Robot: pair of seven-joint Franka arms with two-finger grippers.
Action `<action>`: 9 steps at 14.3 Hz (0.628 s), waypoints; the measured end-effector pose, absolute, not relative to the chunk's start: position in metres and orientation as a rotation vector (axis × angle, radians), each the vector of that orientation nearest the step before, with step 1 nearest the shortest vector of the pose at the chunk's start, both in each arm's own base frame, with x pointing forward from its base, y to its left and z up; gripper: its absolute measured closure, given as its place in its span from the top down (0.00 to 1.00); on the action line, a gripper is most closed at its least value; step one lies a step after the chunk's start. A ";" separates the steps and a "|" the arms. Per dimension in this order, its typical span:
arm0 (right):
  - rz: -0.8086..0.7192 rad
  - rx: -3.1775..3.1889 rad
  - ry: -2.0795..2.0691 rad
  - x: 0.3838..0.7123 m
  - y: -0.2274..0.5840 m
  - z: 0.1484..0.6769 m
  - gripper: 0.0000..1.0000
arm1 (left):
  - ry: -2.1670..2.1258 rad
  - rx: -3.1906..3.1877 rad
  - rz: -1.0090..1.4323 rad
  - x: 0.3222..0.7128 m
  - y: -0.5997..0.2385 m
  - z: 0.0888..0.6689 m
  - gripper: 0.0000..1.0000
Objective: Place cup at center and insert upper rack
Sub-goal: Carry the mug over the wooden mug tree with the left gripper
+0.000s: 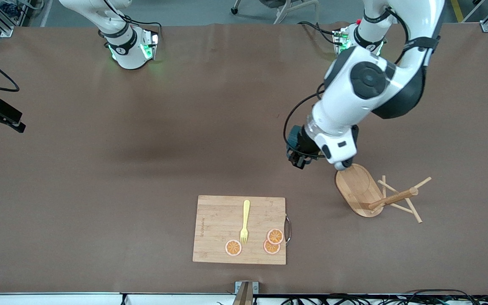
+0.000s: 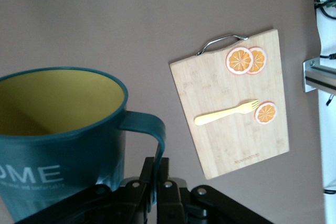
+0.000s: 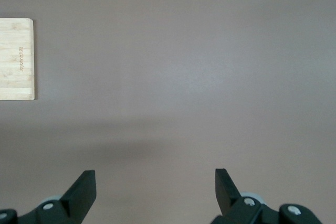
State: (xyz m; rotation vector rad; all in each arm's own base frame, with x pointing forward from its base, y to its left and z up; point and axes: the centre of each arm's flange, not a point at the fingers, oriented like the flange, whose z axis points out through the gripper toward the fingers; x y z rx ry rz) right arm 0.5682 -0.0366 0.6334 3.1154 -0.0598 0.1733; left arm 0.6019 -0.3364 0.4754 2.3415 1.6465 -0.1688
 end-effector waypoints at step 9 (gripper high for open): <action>0.166 3.117 -0.050 0.568 -0.033 0.632 1.00 | 1.715 2.160 -0.304 0.642 -0.246 0.473 0.05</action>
